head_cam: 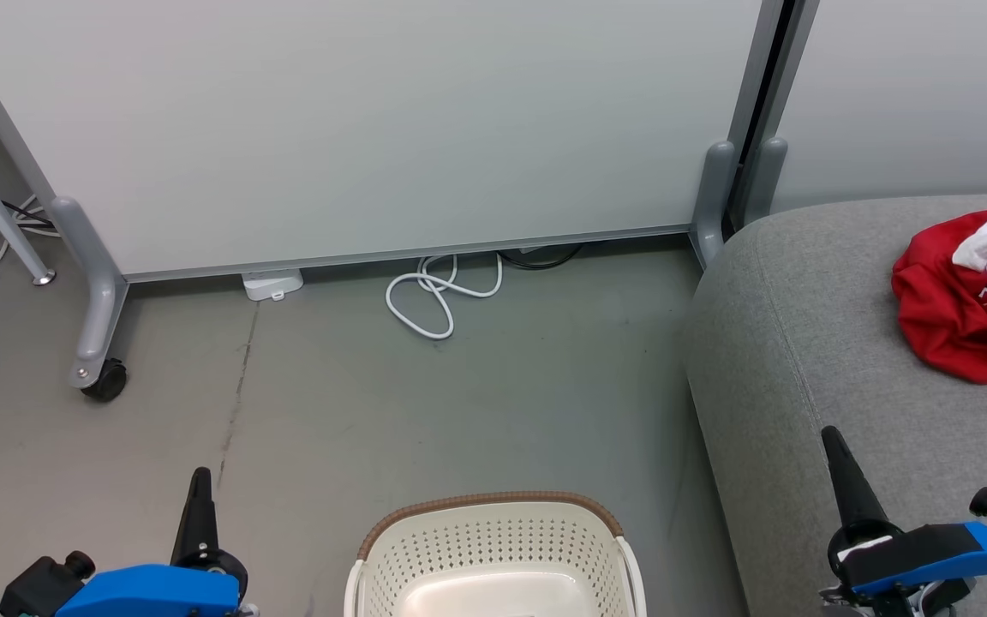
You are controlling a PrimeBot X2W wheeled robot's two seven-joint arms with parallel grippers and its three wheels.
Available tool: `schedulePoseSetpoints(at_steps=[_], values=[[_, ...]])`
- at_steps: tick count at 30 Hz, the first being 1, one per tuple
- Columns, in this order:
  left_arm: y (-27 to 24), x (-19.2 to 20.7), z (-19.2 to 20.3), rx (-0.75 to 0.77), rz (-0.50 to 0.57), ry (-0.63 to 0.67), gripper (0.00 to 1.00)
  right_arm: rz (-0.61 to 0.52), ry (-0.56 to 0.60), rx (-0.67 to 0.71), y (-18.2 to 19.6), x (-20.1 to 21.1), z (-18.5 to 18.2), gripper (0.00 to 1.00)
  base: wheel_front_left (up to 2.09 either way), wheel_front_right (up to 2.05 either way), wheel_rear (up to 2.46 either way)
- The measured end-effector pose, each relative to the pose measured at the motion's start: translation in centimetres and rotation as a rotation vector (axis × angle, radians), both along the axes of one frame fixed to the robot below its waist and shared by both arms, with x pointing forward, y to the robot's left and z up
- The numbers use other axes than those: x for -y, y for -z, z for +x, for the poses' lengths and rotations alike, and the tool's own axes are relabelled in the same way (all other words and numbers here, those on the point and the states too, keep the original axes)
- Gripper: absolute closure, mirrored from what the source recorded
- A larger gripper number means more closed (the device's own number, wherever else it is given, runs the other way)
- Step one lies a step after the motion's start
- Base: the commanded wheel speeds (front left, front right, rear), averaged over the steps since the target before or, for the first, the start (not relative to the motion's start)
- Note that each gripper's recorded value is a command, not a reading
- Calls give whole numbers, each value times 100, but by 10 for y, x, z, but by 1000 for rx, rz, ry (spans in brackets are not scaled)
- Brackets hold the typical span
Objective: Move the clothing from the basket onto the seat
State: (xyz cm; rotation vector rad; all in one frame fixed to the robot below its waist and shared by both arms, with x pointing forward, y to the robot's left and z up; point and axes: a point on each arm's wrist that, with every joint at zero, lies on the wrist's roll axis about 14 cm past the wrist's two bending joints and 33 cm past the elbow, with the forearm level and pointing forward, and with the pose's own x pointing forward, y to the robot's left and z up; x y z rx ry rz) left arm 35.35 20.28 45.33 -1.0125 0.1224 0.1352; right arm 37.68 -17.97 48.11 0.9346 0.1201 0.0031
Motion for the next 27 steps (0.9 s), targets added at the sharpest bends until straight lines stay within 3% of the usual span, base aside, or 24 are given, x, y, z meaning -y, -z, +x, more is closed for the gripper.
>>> schedulePoseSetpoints(at_steps=[27], values=[[-19, 0, 15, 61, -251, -17, 100, 286, 46, 23, -10, 8, 5, 100, 0, 0, 0]])
